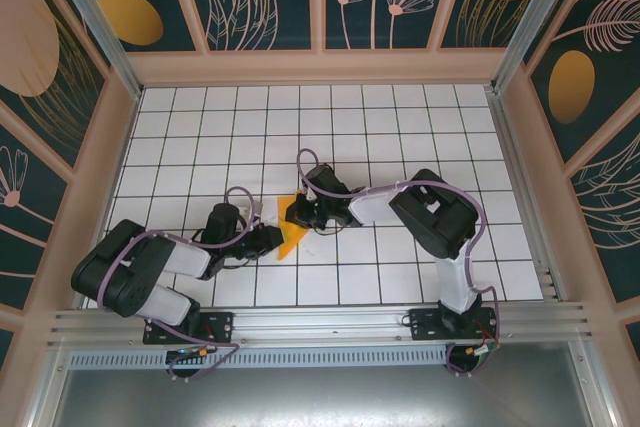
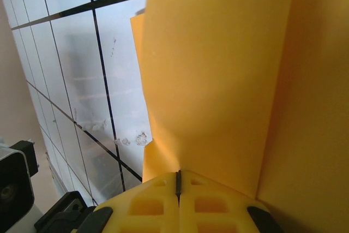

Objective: Fold a paper plane with a square sheet of paper (pick it up from the middle)
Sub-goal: Fourth fold the wing at the center of the table.

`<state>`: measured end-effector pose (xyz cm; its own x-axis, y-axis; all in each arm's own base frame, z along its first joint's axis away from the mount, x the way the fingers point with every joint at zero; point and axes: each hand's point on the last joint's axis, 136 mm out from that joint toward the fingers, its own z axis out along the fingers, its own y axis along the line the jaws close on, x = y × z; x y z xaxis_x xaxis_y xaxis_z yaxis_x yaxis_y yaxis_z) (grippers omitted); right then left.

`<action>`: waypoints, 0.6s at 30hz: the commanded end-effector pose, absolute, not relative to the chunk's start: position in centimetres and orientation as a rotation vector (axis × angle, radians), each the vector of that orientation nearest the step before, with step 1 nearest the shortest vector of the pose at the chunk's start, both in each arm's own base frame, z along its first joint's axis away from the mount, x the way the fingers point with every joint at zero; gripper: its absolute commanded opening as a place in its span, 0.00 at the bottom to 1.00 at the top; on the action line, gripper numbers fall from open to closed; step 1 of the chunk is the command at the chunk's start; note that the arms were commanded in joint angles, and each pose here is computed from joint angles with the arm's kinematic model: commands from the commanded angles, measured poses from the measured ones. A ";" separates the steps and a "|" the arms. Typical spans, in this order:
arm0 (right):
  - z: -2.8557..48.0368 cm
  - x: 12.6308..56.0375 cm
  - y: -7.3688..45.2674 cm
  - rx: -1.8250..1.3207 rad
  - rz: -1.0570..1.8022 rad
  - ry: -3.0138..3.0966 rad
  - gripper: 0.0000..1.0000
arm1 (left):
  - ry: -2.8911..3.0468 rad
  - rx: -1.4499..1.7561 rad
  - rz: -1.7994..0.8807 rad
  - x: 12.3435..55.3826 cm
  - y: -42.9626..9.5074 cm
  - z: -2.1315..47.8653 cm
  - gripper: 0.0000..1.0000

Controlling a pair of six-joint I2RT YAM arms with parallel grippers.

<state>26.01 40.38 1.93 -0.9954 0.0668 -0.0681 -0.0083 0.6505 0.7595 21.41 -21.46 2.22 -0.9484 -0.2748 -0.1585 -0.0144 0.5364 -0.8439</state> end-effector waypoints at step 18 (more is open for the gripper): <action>-2.1 25.5 37.7 0.164 1.067 2.907 0.03 | 2.670 -0.279 -1.300 18.2 -20.2 0.2 0.11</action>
<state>25.89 40.33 1.84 -0.9961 0.0690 -0.0548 0.0041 0.6574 0.7535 20.73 -20.84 1.88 -0.9510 -0.2752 -0.1410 -0.0427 0.5685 -0.8216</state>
